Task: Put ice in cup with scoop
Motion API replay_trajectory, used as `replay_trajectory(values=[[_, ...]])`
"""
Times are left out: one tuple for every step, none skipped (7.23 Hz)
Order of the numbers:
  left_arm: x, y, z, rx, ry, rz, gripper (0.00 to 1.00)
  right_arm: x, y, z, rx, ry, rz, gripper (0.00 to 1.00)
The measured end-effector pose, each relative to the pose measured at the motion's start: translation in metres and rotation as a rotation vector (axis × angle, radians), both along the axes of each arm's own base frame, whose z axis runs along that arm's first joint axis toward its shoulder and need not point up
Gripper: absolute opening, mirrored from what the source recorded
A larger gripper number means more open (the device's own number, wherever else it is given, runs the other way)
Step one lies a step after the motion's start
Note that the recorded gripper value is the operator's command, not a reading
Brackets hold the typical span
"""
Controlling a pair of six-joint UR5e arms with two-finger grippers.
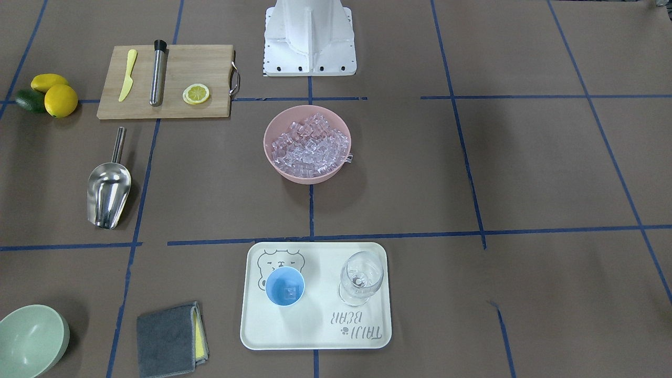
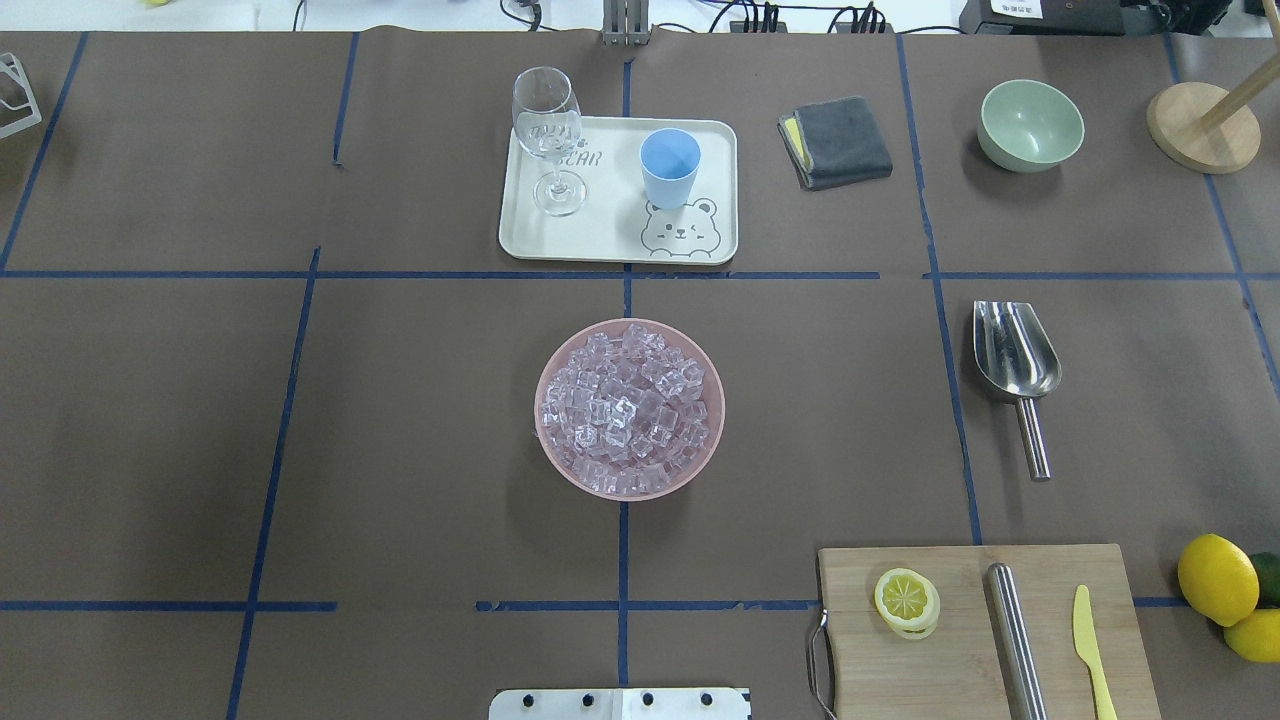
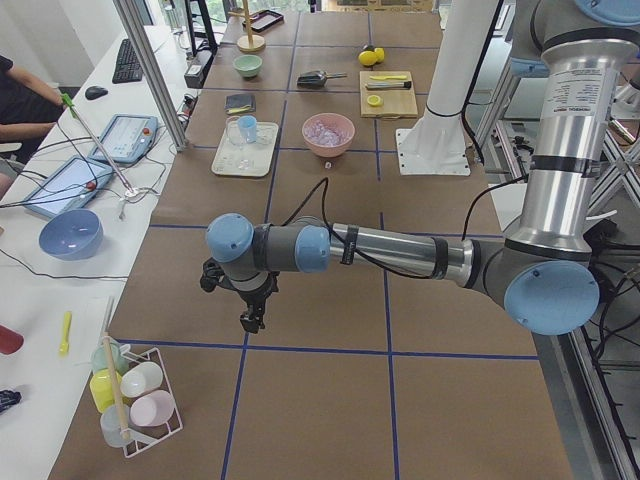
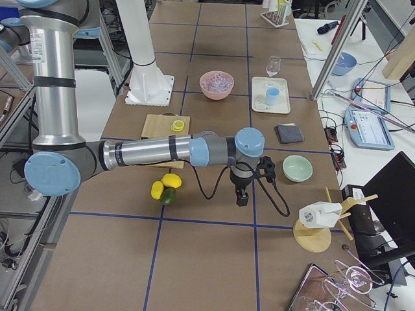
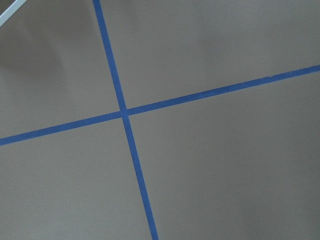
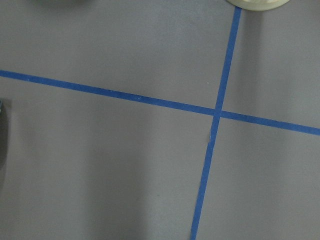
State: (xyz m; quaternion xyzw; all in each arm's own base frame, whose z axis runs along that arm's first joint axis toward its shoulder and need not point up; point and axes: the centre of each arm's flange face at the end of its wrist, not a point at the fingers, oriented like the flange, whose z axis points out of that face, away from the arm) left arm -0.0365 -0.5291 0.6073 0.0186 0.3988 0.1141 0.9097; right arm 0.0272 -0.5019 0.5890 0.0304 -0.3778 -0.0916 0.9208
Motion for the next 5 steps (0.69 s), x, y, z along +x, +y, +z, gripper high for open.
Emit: replay_trajectory(values=[[-0.002,0.002,0.002,-0.023,-0.013,-0.001,1.0,0.002,-0.002,-0.002,0.003,-0.001,-0.013,1.0],[-0.004,0.004,0.003,-0.034,-0.016,-0.002,1.0,0.002,-0.004,-0.005,0.004,-0.002,-0.015,1.0],[-0.005,0.007,0.0,-0.03,-0.016,-0.003,1.0,0.002,-0.008,-0.008,0.006,-0.002,-0.015,1.0],[-0.007,0.013,-0.009,-0.012,-0.015,-0.006,1.0,0.001,-0.008,-0.006,0.001,-0.001,-0.013,1.0],[-0.009,0.019,-0.019,0.008,-0.014,-0.012,1.0,0.002,-0.005,-0.001,-0.006,0.005,-0.011,1.0]])
